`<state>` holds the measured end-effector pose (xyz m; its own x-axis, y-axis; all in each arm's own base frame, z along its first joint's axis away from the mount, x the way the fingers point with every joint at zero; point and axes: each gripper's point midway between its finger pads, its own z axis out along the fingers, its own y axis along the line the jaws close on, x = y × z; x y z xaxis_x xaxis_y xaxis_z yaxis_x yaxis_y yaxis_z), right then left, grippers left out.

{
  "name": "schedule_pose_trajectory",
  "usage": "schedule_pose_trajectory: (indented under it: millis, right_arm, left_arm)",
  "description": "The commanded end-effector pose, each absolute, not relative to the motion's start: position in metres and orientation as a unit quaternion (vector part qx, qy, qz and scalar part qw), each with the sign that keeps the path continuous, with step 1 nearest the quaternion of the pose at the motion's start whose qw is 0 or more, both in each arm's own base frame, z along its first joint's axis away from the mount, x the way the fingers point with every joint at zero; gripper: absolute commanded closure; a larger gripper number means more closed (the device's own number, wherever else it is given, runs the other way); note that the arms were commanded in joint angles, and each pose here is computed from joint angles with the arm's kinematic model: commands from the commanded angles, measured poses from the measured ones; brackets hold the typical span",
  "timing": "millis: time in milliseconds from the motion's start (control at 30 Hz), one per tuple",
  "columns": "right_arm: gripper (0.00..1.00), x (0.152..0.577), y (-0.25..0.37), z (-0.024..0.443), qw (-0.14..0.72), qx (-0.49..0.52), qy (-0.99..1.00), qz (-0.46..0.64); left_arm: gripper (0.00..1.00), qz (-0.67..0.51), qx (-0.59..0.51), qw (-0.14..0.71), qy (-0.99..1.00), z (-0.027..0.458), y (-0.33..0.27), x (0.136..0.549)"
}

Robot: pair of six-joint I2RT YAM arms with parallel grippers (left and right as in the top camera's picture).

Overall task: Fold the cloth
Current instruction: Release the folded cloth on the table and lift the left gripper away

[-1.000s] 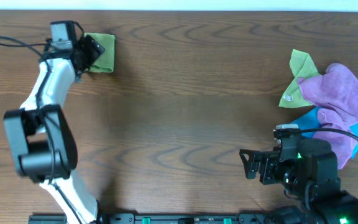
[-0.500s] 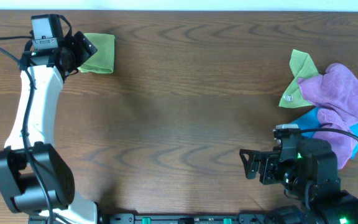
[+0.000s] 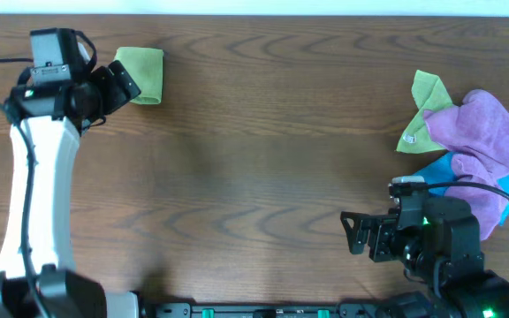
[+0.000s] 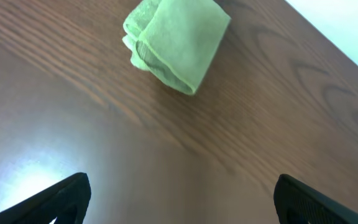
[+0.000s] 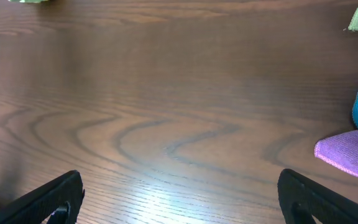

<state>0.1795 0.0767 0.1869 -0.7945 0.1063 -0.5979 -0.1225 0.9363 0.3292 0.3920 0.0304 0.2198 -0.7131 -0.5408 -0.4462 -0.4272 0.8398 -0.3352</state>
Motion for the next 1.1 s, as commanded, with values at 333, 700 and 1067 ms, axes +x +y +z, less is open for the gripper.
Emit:
schedule_pose_trajectory:
  millis: [333, 700, 1067]
  right_arm:
    - [0.01, 0.179, 0.075, 0.185, 0.318, 0.005, 0.931, 0.178]
    - [0.01, 0.179, 0.075, 0.185, 0.318, 0.005, 0.931, 0.178]
    - [0.01, 0.179, 0.075, 0.185, 0.318, 0.005, 0.931, 0.178]
  left_arm:
    - [0.05, -0.066, -0.214, 0.337, 0.915, 0.301, 0.029, 0.298]
    - [0.05, -0.008, -0.207, 0.322, 0.924, 0.311, 0.034, 0.208]
    - [0.05, -0.014, -0.196, 0.35, 0.916, 0.277, 0.029, 0.187]
